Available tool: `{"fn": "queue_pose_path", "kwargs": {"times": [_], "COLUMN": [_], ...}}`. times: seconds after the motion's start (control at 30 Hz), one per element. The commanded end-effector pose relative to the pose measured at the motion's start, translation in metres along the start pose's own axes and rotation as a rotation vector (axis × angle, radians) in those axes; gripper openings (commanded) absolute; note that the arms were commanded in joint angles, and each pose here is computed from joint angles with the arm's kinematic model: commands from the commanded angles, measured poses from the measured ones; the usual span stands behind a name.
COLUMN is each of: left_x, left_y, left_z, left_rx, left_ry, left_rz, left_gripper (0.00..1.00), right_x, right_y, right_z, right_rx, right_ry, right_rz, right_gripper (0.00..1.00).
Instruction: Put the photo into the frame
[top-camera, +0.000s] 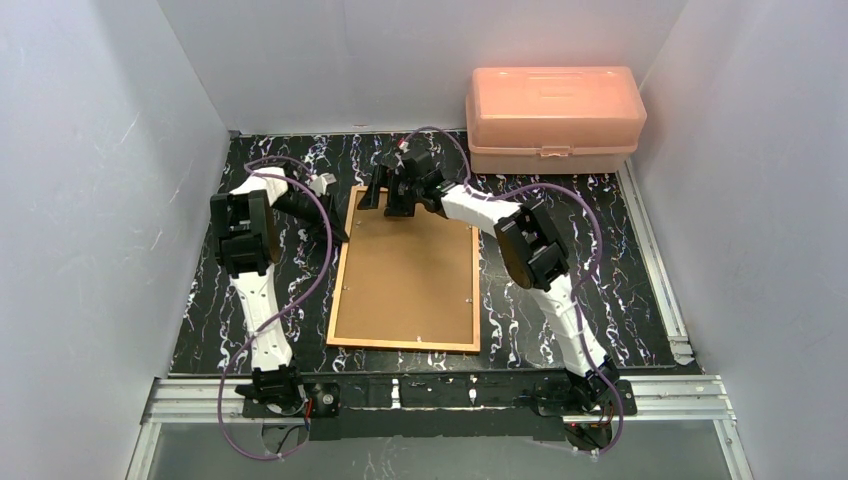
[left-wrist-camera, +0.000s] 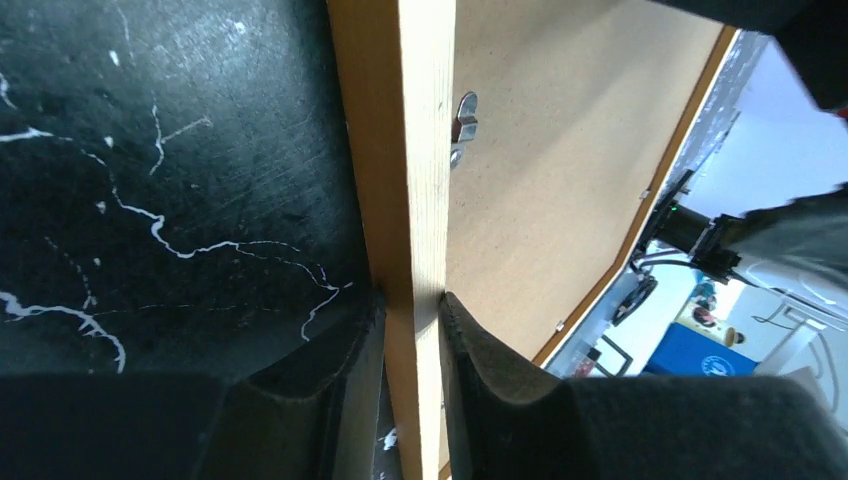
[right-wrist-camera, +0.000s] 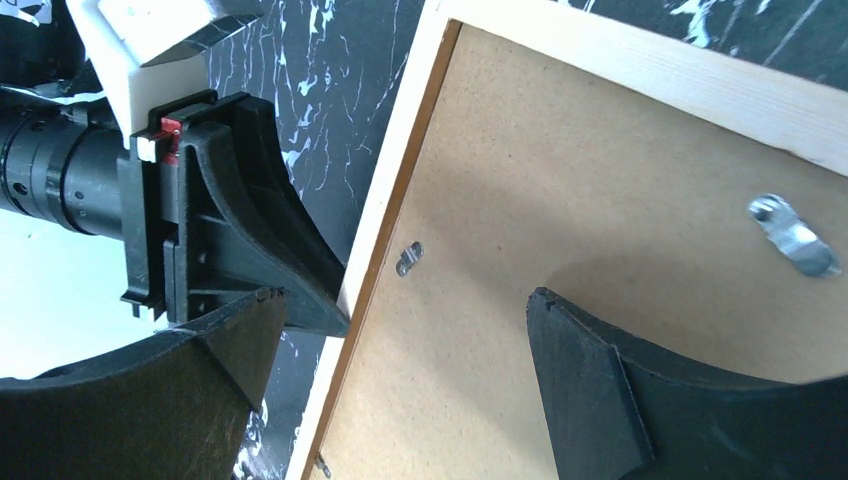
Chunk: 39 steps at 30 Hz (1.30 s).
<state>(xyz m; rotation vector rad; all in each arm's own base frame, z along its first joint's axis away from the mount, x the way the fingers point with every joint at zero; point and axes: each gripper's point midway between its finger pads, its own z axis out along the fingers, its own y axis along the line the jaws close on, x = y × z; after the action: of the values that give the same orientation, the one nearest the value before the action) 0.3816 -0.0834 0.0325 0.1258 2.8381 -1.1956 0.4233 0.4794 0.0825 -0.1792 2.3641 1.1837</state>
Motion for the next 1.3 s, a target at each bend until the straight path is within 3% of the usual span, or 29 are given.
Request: {"fn": "queue_pose_path", "kwargs": {"times": [0.0,0.27,0.63,1.27], "left_x": [-0.010,-0.004,0.005,0.011], "left_y": [-0.003,0.002,0.001,-0.001], "left_z": [-0.002,0.006,0.006,0.007], "left_rx": [0.007,0.018,0.021,0.035], "left_ry": [-0.023,0.000,0.011,0.019], "left_rz": [-0.010,-0.036,-0.029,-0.023], "left_gripper": [0.21,0.13,0.12,0.11], "right_x": [-0.010,0.009,0.038,0.041], "right_y": [0.024,0.026,0.043,0.035], "right_z": [0.012,0.025,0.040,0.051], "right_rx": [-0.108,-0.171,-0.208,-0.148], "right_ry": [-0.022,0.020,0.071,0.047], "right_rz": [0.009,0.096,0.132,0.129], "right_gripper": [0.99,0.99,0.99,0.99]}}
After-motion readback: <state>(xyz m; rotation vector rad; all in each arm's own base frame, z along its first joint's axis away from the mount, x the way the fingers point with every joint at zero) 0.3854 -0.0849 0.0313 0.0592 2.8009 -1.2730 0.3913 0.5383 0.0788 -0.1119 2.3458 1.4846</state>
